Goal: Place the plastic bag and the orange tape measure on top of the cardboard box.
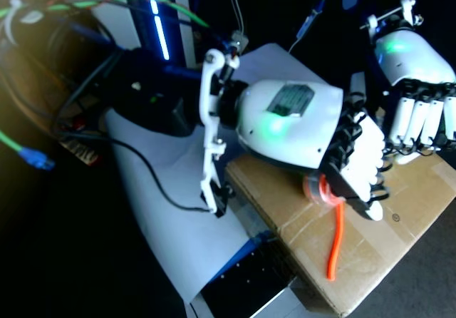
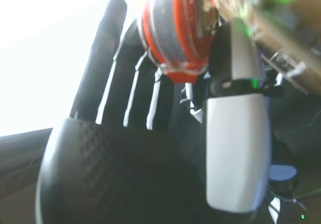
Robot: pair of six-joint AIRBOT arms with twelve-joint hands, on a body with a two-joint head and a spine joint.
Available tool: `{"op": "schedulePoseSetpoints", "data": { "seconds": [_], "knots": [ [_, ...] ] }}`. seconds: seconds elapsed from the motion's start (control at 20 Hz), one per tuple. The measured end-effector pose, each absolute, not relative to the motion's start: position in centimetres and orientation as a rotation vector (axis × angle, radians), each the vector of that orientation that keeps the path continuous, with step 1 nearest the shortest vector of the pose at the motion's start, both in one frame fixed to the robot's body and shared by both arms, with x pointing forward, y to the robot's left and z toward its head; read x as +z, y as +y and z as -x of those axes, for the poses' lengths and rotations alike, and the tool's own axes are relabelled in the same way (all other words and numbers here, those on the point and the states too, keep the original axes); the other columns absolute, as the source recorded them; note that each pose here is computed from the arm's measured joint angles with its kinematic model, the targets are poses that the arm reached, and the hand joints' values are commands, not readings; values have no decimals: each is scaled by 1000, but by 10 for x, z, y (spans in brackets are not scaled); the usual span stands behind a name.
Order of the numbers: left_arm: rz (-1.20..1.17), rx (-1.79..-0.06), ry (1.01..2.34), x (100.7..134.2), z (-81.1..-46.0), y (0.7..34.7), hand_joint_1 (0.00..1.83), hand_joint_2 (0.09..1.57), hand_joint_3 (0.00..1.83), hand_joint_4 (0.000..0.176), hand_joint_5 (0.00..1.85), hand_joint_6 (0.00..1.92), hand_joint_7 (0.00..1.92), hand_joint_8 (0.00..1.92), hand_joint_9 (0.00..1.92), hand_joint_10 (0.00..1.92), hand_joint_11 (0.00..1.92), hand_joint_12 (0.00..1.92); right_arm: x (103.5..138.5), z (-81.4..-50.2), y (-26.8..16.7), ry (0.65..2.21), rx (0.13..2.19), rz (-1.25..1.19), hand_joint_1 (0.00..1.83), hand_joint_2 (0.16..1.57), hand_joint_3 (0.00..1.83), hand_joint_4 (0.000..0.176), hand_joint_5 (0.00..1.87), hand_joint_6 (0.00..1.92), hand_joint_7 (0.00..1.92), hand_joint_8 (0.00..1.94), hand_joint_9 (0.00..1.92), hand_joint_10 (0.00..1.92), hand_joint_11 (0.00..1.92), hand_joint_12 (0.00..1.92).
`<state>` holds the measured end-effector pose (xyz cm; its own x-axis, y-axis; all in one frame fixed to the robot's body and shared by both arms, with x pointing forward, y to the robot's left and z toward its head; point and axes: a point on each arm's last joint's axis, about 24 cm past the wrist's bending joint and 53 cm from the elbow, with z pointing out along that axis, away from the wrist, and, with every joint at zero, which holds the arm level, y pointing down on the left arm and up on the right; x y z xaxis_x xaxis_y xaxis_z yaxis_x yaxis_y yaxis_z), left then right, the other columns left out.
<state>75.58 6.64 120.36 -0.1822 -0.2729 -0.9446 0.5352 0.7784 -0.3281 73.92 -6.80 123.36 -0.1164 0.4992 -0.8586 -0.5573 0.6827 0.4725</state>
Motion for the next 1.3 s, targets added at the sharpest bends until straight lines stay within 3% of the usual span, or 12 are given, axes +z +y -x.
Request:
{"op": "schedulePoseSetpoints", "data": {
  "seconds": [0.35, 0.55, 0.6, 0.7, 0.75, 0.8, 0.9, 0.95, 1.0, 1.1, 1.2, 1.3],
  "knots": [
    [-220, -733, 1604, 1203, -751, 67, 874, 975, 0, 0, 636, 0, 605, 1, 366, 457, 0, 1483, 1226, -736, -63, 1458, 904, 59, 914, 941, 0, 0, 630, 543, 627, 1398, 729, 1576, 708, 1821],
    [-222, -739, 1604, 1204, -747, 68, 843, 943, 0, 0, 510, 0, 435, 0, 312, 179, 0, 1325, 1229, -733, -69, 1459, 902, 60, 792, 940, 0, 0, 491, 440, 451, 488, 335, 949, 165, 1564],
    [-221, -736, 1605, 1205, -745, 72, 827, 937, 0, 16, 411, 1, 349, 3, 323, 183, 0, 1511, 1232, -732, -76, 1455, 894, 55, 784, 932, 0, 0, 430, 404, 442, 281, 238, 913, 21, 1563],
    [-219, -731, 1605, 1207, -744, 77, 855, 935, 0, 0, 367, 1, 309, 1, 280, 160, 0, 1439, 1235, -729, -81, 1452, 890, 57, 828, 916, 0, 0, 414, 316, 433, 167, 213, 777, 0, 1503],
    [-218, -729, 1599, 1209, -742, 80, 863, 927, 0, 0, 321, 5, 252, 5, 207, 101, 0, 1166, 1237, -728, -83, 1450, 888, 55, 799, 917, 1, 0, 454, 233, 467, 138, 214, 953, 56, 1679],
    [-216, -730, 1595, 1212, -739, 84, 858, 926, 0, 0, 303, 0, 226, 4, 185, 71, 0, 1067, 1241, -728, -86, 1443, 886, 56, 760, 906, 0, 0, 484, 208, 492, 169, 223, 1126, 146, 1728],
    [-218, -738, 1577, 1219, -733, 86, 768, 925, 0, 0, 253, 0, 174, 0, 149, 23, 0, 917, 1254, -723, -87, 1410, 895, 60, 755, 949, 3, 0, 442, 195, 388, 279, 197, 1075, 121, 1720],
    [-219, -744, 1569, 1221, -730, 85, 775, 936, 3, 0, 250, 0, 172, 1, 159, 23, 0, 979, 1259, -720, -86, 1397, 901, 68, 731, 961, 3, 0, 453, 181, 399, 268, 218, 1091, 134, 1746],
    [-220, -751, 1558, 1225, -726, 85, 798, 945, 1, 0, 255, 2, 179, 2, 175, 23, 0, 978, 1264, -716, -84, 1383, 908, 75, 737, 939, 0, 0, 492, 165, 362, 502, 181, 1289, 128, 1851],
    [-217, -757, 1536, 1233, -721, 89, 768, 945, 0, 0, 268, 3, 205, 3, 225, 37, 0, 1253, 1273, -710, -85, 1361, 915, 84, 707, 929, 0, 0, 470, 217, 273, 762, 198, 1240, 134, 1799],
    [-207, -762, 1493, 1247, -713, 97, 769, 912, 0, 8, 316, 14, 246, 9, 240, 33, 0, 1208, 1289, -703, -94, 1313, 915, 86, 596, 936, 3, 0, 97, 722, 38, 1035, 15, 1345, 6, 1920],
    [-198, -766, 1451, 1260, -708, 103, 737, 927, 2, 28, 355, 18, 327, 24, 323, 57, 0, 1329, 1301, -695, -100, 1273, 917, 85, 634, 909, 0, 0, 262, 570, 282, 900, 230, 1320, 228, 1921]
  ]
}}
